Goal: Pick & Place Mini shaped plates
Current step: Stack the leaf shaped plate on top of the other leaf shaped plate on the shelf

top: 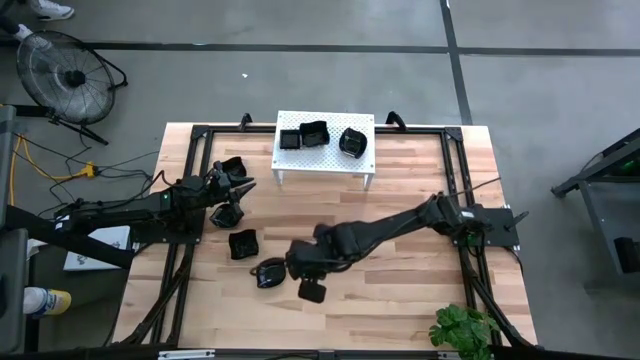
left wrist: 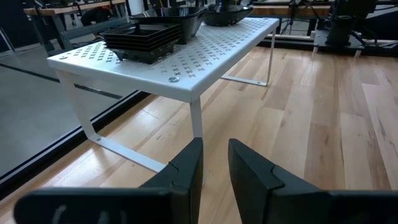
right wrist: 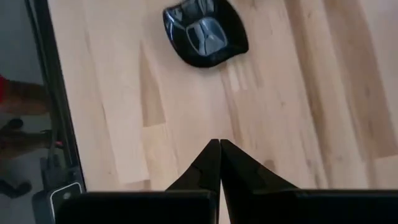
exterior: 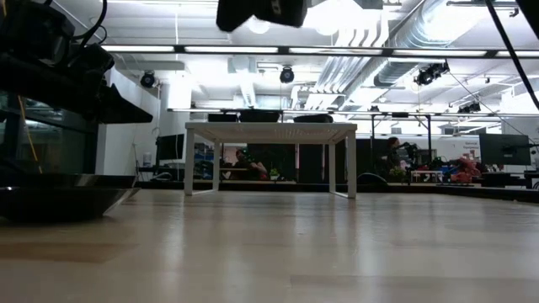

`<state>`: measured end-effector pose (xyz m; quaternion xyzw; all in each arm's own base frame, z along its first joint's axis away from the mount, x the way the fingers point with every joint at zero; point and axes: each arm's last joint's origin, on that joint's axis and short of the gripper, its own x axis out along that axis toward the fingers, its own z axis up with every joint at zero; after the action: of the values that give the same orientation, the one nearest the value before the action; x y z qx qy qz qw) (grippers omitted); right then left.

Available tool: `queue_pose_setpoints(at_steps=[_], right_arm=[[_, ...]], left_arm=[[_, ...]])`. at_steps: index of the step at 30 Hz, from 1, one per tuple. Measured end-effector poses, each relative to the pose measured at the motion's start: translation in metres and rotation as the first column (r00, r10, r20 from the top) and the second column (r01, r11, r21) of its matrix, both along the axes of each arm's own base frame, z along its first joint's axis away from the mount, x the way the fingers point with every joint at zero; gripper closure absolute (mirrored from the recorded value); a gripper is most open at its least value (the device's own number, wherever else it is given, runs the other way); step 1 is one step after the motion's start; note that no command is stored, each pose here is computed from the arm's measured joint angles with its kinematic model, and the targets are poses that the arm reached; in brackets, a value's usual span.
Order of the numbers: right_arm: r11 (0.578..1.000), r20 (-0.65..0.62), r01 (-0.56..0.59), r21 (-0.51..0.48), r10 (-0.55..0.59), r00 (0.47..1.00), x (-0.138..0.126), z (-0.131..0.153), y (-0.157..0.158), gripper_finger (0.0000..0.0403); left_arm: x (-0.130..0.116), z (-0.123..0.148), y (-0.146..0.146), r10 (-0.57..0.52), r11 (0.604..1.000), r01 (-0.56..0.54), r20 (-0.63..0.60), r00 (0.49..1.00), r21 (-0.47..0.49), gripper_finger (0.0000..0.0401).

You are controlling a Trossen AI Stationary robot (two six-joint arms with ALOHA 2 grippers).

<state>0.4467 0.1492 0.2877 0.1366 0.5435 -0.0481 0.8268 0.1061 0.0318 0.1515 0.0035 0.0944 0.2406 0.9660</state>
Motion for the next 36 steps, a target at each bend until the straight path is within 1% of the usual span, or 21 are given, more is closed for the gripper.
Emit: queue_pose_setpoints(at_steps=[2,4,6,8,10,13,14,16,19,22,25,28,30,32,34,36], right_arm=[[0.999,-0.021,0.045,0.021,-0.044,0.999,0.002,-0.008,0.004,0.0403],[0.992,-0.043,0.109,0.062,-0.107,0.993,0.004,-0.013,0.007,0.0403],[0.977,-0.056,0.190,0.096,-0.185,0.981,0.006,-0.018,0.009,0.0402],[0.952,-0.075,0.278,0.129,-0.271,0.960,0.009,-0.023,0.010,0.0402],[0.913,-0.091,0.373,0.168,-0.362,0.928,0.013,-0.029,0.011,0.0402],[0.830,-0.131,0.512,0.220,-0.495,0.859,0.020,-0.041,0.011,0.0402],[0.803,-0.142,0.547,0.235,-0.528,0.837,0.023,-0.046,0.012,0.0402],[0.764,-0.167,0.595,0.250,-0.571,0.804,0.026,-0.054,0.014,0.0402],[0.704,-0.214,0.655,0.273,-0.620,0.755,0.032,-0.070,0.017,0.0399],[0.659,-0.231,0.693,0.292,-0.654,0.720,0.038,-0.082,0.019,0.0382],[0.620,-0.227,0.716,0.322,-0.684,0.694,0.044,-0.089,0.020,0.0351],[0.569,-0.238,0.744,0.350,-0.714,0.658,0.050,-0.097,0.018,0.0312],[0.544,-0.243,0.757,0.362,-0.729,0.640,0.054,-0.103,0.016,0.0288],[0.533,-0.237,0.762,0.368,-0.738,0.632,0.058,-0.107,0.013,0.0267],[0.509,-0.229,0.776,0.371,-0.760,0.608,0.060,-0.110,0.009,0.0251],[0.494,-0.214,0.787,0.370,-0.779,0.590,0.063,-0.111,0.004,0.0240]], left_arm=[[0.000,0.000,0.000,0.000,1.000,0.000,0.000,1.000,0.000,0.0328],[0.000,0.000,0.000,0.000,1.000,0.000,-0.001,1.000,0.000,0.0328],[0.000,0.000,0.000,0.000,1.000,0.000,0.000,1.000,0.000,0.0328],[0.000,0.000,0.000,0.000,1.000,0.000,0.000,1.000,0.000,0.0328],[0.000,0.000,0.000,0.000,1.000,0.000,0.000,1.000,0.000,0.0328],[0.000,0.000,0.000,0.000,1.000,0.000,0.000,1.000,0.000,0.0328],[0.000,0.000,0.000,0.000,1.000,0.000,-0.001,1.000,0.000,0.0328],[0.000,0.000,0.000,0.000,1.000,0.000,0.000,1.000,0.000,0.0328],[0.000,0.000,0.000,0.000,1.000,0.000,0.000,1.000,0.000,0.0328],[0.000,0.000,0.000,0.000,1.000,0.000,0.000,1.000,0.000,0.0328],[0.000,0.000,0.000,0.000,1.000,0.000,-0.001,1.000,0.000,0.0328],[0.000,0.000,0.000,0.000,1.000,0.000,0.000,1.000,0.000,0.0328],[0.000,0.000,0.000,0.000,1.000,0.000,0.000,1.000,0.000,0.0328],[0.000,0.000,0.000,0.000,1.000,0.000,0.000,1.000,0.000,0.0328],[0.000,0.000,0.000,0.000,1.000,0.000,-0.001,1.000,0.000,0.0328],[0.000,0.000,0.000,0.000,1.000,0.000,0.000,1.000,0.000,0.0328]])
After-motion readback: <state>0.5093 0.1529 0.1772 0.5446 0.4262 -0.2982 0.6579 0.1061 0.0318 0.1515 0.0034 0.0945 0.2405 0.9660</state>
